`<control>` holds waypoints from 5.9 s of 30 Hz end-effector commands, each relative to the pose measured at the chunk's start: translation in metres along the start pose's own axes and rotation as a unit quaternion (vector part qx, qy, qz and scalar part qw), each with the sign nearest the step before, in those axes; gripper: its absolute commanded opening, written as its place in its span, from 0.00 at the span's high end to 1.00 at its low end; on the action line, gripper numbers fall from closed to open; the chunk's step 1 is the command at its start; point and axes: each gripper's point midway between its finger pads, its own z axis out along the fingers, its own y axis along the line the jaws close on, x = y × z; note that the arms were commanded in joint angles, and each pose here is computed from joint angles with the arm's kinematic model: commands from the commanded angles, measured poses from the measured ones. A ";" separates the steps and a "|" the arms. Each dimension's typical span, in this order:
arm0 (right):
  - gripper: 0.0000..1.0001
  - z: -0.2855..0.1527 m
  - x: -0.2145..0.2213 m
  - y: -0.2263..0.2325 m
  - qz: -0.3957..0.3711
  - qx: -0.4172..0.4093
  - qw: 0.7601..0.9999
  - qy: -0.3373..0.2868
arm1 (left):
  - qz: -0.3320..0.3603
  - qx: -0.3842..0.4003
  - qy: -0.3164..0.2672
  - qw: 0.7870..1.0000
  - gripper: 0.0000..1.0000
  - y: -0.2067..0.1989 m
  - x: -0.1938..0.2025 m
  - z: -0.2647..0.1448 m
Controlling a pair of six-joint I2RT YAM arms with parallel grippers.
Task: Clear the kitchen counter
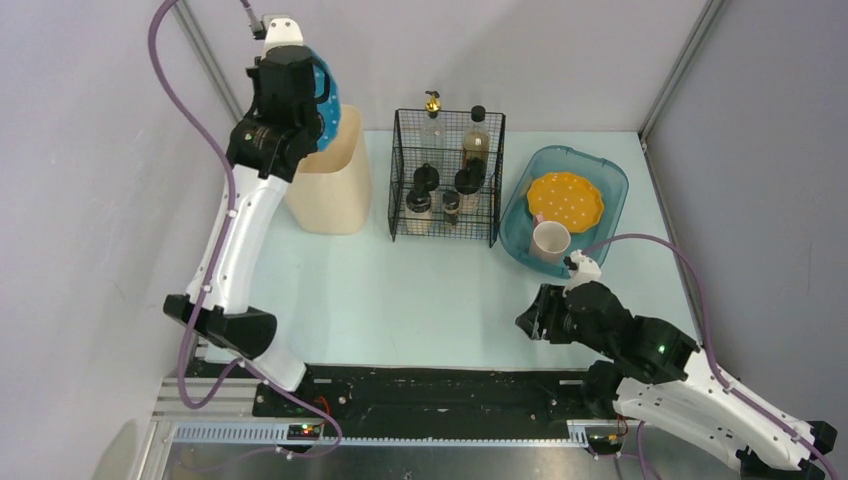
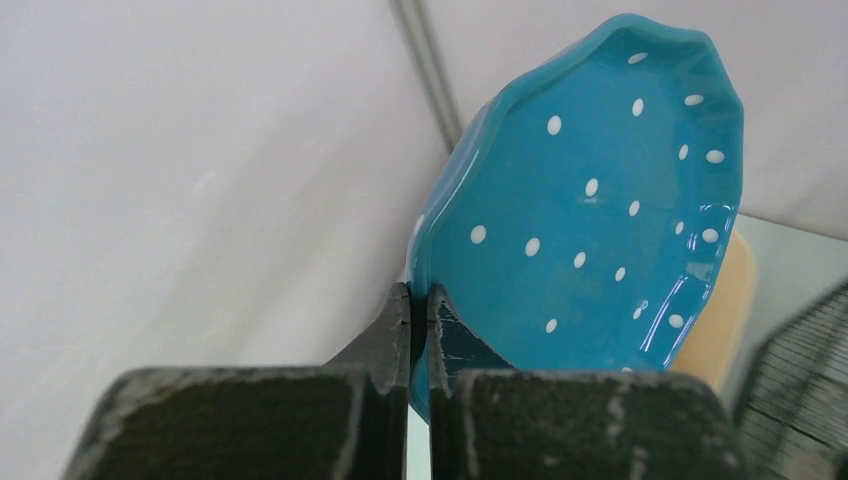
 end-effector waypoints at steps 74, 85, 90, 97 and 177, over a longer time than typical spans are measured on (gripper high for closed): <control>0.45 0.052 -0.102 0.143 0.052 -0.251 0.966 -0.018 | -0.287 0.627 0.279 0.668 1.00 -0.120 0.165 -0.257; 0.91 0.045 -0.106 0.140 0.053 -0.248 0.967 -0.037 | -0.282 0.629 0.290 0.664 1.00 -0.127 0.176 -0.259; 1.00 0.040 -0.110 0.137 0.052 -0.245 0.967 -0.051 | -0.276 0.624 0.303 0.665 0.83 -0.132 0.188 -0.257; 1.00 0.026 -0.127 0.131 0.066 -0.249 0.963 -0.085 | -0.261 0.630 0.296 0.669 0.38 -0.135 0.196 -0.255; 1.00 0.129 -0.303 -0.204 0.420 0.075 0.863 -0.272 | -0.142 0.712 0.275 0.630 0.02 -0.130 0.266 -0.271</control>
